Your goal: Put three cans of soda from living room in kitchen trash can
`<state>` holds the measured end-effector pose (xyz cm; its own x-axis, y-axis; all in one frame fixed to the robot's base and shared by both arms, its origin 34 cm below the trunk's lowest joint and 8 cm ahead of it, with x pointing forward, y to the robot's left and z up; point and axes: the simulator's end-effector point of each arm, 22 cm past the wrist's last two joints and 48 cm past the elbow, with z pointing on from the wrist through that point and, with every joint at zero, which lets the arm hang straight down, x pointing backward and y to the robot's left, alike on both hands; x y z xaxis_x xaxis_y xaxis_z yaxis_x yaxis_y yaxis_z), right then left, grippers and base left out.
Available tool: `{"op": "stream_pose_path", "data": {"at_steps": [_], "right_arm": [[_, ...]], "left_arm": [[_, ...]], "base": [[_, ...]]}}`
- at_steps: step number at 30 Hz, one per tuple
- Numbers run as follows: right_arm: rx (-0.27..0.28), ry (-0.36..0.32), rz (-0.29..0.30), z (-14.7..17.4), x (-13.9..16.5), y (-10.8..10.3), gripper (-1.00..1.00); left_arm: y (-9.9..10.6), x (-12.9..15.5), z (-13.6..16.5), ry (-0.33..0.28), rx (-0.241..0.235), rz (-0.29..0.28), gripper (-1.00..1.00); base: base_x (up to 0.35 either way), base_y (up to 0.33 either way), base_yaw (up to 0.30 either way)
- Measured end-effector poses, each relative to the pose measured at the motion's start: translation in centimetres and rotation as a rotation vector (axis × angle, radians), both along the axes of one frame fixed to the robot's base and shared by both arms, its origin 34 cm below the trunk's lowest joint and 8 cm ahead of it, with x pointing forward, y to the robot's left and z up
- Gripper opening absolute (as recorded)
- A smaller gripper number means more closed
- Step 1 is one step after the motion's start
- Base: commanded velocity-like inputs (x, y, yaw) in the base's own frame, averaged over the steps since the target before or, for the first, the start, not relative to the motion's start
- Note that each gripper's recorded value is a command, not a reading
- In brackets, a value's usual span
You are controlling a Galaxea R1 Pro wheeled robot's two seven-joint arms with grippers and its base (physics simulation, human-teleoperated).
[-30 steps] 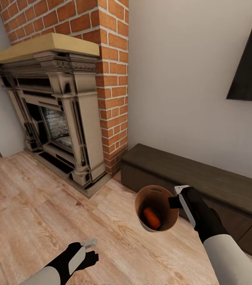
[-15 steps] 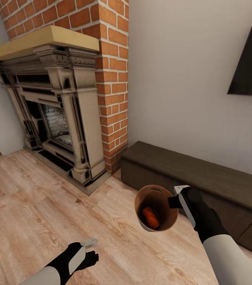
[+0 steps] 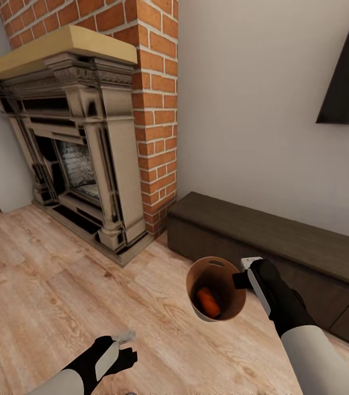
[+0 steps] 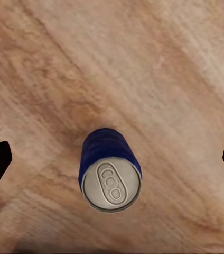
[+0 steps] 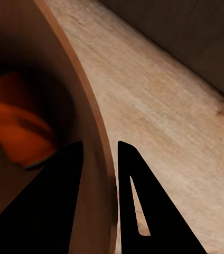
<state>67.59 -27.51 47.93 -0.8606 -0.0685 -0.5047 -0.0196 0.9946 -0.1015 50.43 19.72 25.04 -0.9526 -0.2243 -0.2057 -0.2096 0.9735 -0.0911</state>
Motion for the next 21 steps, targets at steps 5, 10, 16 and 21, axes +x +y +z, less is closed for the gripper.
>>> {"op": "stream_pose_path", "data": {"at_steps": [5,10,16,21], "right_arm": [[0.002,0.000,-0.001,-1.1,-0.3,0.0,-1.00],[0.001,0.012,-0.001,-2.3,-0.5,0.0,-1.00],[0.000,0.036,0.000,-3.8,-0.6,0.0,-1.00],[0.000,0.057,0.000,-5.1,-0.8,0.0,-1.00]], "left_arm": [[0.0,-0.3,-1.1,-0.001,0.000,0.000,1.00],[0.0,-0.7,-2.1,0.011,0.000,0.000,1.00],[0.0,-1.4,-3.2,0.036,-0.001,0.000,1.00],[-0.2,-2.7,-4.4,0.070,-0.002,0.000,1.00]], "base": [[0.000,0.000,0.000],[0.000,0.000,0.000],[0.000,0.000,0.000],[0.000,0.000,0.000]]}}
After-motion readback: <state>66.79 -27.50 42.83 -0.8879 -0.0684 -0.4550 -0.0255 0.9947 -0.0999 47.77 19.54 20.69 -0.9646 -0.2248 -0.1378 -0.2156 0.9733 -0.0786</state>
